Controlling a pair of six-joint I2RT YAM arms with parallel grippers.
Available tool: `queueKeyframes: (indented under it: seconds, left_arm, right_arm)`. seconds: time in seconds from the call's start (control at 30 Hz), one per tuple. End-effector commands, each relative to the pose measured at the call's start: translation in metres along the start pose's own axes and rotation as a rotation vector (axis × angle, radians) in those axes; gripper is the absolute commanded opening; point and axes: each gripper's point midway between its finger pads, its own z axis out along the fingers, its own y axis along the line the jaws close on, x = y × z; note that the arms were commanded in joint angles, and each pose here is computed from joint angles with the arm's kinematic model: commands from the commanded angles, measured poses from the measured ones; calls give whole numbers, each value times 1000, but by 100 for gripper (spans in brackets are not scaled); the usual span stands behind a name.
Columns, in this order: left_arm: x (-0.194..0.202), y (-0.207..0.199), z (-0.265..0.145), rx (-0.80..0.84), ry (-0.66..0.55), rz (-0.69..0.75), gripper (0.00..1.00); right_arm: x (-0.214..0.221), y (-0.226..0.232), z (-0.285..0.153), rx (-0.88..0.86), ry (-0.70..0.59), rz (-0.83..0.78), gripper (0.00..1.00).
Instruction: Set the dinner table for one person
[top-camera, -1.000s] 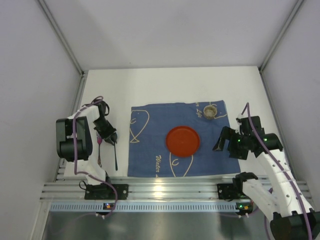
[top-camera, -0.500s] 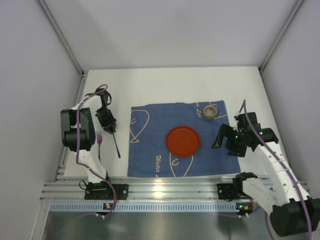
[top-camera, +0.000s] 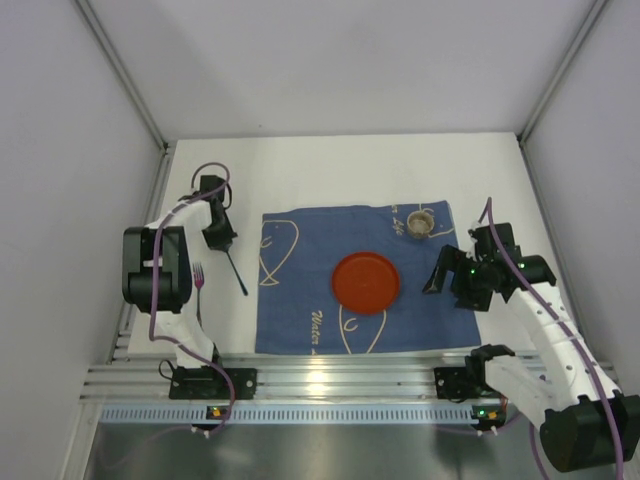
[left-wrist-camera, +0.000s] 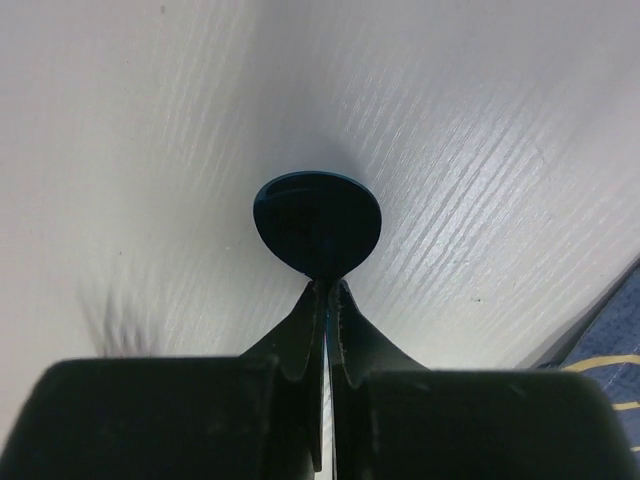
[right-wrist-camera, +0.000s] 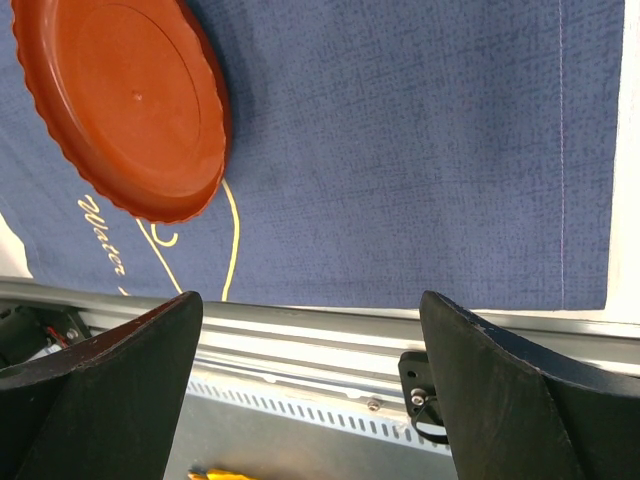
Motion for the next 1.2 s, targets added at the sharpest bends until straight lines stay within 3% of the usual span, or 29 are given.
queueKeyframes:
  seconds: [0.0,0.27,0.43,0.53,0.67,0.77,1.1,1.17]
  left_arm:
    - [3,0,32,-12,-15,8,0]
    - [-48,-8,-25,11,-138,1,0]
    - [-84,-45,-106,144,-266,18,0]
    - [-84,-68,-156,215,-328,42,0]
    - [-60,-111,-212,354,-366,58,0]
    - [-6,-173,-234,469,-318,139,0]
    - [133,-330,-268,696,-175,265,0]
    - [164,-355,-254,692,-129,298,0]
  right_arm:
    - [-8,5,0,-19,-36,-15,90]
    - [-6,9,-11,-48,-67,-21,90]
    - [-5,10,-22,-57,-94,-29,90]
    - [-1,9,-27,-62,-107,-29,90]
    - [4,8,-34,-71,-127,-12,91]
    - [12,3,-41,-50,-124,23,92]
    - [16,0,-100,-20,-247,51,100]
    - [22,-3,-105,-12,-242,49,100]
